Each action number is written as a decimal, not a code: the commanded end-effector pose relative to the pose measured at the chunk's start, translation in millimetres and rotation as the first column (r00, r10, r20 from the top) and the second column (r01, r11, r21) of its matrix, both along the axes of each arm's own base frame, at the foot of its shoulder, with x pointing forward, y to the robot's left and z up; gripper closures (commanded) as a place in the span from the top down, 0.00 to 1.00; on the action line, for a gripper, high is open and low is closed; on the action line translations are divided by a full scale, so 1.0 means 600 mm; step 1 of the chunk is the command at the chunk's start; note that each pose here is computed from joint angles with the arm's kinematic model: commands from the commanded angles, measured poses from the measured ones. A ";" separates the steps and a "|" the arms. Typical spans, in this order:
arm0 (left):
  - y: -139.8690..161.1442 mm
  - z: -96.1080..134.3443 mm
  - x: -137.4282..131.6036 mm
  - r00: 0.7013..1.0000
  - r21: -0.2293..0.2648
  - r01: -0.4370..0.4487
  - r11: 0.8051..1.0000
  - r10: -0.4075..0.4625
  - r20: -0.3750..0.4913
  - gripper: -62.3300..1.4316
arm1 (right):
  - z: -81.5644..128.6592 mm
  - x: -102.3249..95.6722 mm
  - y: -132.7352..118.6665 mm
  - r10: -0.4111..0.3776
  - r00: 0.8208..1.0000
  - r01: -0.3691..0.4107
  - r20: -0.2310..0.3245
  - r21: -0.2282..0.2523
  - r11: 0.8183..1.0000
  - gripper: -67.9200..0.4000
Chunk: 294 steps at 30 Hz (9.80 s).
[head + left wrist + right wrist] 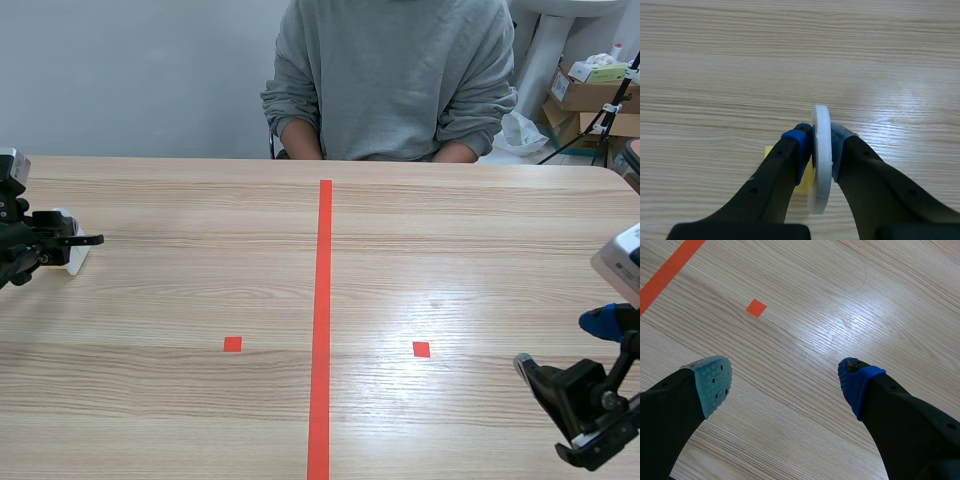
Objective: Do the leaf sorting experiment
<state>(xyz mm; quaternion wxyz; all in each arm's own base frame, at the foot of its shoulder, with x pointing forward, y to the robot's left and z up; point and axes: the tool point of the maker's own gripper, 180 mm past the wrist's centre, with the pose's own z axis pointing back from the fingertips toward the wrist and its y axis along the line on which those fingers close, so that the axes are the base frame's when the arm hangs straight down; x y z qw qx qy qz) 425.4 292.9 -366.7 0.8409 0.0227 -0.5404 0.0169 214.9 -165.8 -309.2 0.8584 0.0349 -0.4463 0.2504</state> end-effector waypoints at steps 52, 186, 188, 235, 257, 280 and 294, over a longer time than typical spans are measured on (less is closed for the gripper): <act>-0.331 0.251 -0.251 0.728 0.331 0.578 0.746 -0.655 0.202 1.00 | 0.014 0.009 0.000 0.009 1.000 -0.009 0.028 0.000 1.000 0.65; -0.298 0.202 -0.359 0.769 0.164 0.612 0.773 -0.631 0.102 1.00 | 0.012 0.008 0.000 0.007 1.000 -0.007 0.020 0.003 1.000 0.65; -0.298 0.194 -0.356 0.763 0.166 0.626 0.762 -0.642 0.070 1.00 | 0.012 0.008 0.000 0.007 1.000 -0.007 0.020 0.003 1.000 0.65; -0.536 -0.035 -0.141 0.469 0.043 0.883 0.467 -0.880 -0.072 1.00 | 0.012 0.008 0.000 0.007 1.000 -0.007 0.021 0.003 1.000 0.65; -0.550 -0.016 -0.138 0.470 0.032 0.882 0.469 -0.883 -0.002 0.35 | 0.013 0.009 0.000 0.007 1.000 -0.007 0.024 0.005 1.000 0.65; -0.527 0.044 -0.158 0.479 0.013 0.875 0.483 -0.871 0.106 0.09 | 0.013 0.009 0.000 0.008 1.000 -0.008 0.024 0.001 1.000 0.65; -0.300 0.110 -0.242 0.790 -0.110 0.597 0.795 -0.559 0.252 0.09 | 0.013 0.009 0.000 0.008 1.000 -0.008 0.023 0.000 1.000 0.65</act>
